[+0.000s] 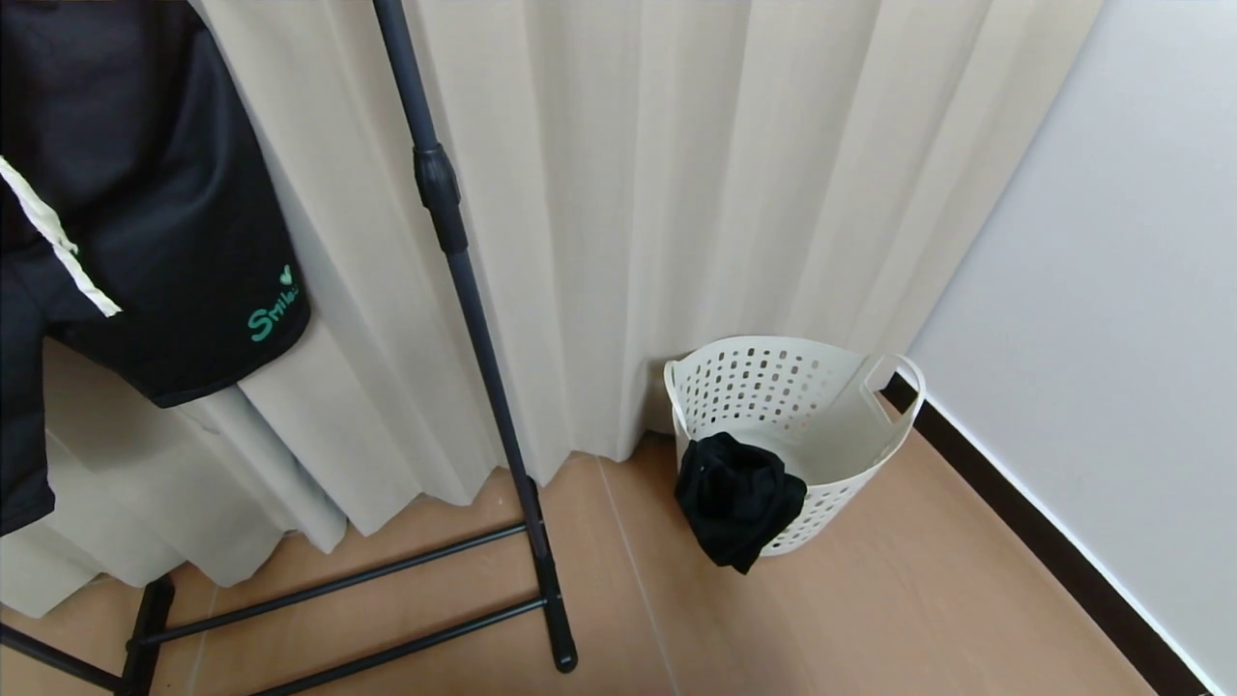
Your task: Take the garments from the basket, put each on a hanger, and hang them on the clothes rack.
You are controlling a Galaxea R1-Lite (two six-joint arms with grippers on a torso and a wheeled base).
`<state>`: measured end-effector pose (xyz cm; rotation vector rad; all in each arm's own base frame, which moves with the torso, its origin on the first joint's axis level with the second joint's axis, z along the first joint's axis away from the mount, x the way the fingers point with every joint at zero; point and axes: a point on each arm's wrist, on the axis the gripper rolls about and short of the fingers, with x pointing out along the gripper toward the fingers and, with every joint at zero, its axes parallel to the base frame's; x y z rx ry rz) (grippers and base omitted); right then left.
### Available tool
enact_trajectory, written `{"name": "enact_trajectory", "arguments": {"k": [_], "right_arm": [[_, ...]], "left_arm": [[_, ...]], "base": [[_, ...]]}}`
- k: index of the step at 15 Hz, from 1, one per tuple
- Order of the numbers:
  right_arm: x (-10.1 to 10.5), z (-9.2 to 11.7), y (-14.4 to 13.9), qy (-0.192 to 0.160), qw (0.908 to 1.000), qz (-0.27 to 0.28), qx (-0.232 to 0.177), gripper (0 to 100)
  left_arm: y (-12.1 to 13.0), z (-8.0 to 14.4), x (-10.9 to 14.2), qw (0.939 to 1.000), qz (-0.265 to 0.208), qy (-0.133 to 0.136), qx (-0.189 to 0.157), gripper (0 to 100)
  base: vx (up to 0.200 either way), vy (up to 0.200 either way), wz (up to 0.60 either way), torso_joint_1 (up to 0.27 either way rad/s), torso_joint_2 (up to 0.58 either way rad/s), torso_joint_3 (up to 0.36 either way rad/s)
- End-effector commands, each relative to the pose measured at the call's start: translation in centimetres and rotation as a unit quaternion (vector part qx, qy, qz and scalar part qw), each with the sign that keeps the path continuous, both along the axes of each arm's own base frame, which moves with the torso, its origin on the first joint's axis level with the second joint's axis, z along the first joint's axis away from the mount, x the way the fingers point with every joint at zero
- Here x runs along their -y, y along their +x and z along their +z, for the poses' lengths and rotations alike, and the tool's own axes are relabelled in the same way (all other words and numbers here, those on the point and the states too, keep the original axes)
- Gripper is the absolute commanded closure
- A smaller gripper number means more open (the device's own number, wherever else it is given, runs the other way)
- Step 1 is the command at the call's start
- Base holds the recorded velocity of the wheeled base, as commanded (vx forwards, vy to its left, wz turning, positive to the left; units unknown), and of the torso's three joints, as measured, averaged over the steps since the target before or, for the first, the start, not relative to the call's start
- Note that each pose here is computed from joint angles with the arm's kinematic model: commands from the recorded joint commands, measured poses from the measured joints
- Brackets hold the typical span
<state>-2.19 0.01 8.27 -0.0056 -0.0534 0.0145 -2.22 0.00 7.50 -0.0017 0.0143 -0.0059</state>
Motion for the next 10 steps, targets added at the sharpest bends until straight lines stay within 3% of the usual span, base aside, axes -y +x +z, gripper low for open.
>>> {"name": "enact_trajectory", "arguments": {"k": [1, 10], "right_arm": [[0.00, 0.00, 0.00, 0.000, 1.0000, 0.000, 0.000, 0], [0.00, 0.00, 0.00, 0.000, 1.0000, 0.000, 0.000, 0]], "left_arm": [[0.01, 0.00, 0.00, 1.0000, 0.000, 0.000, -0.001, 0], [0.00, 0.00, 0.00, 1.0000, 0.000, -0.001, 0.000, 0]], "base": [[0.000, 0.000, 0.00, 0.002, 0.00, -0.188], [0.000, 0.000, 0.00, 0.003, 0.00, -0.196]]}}
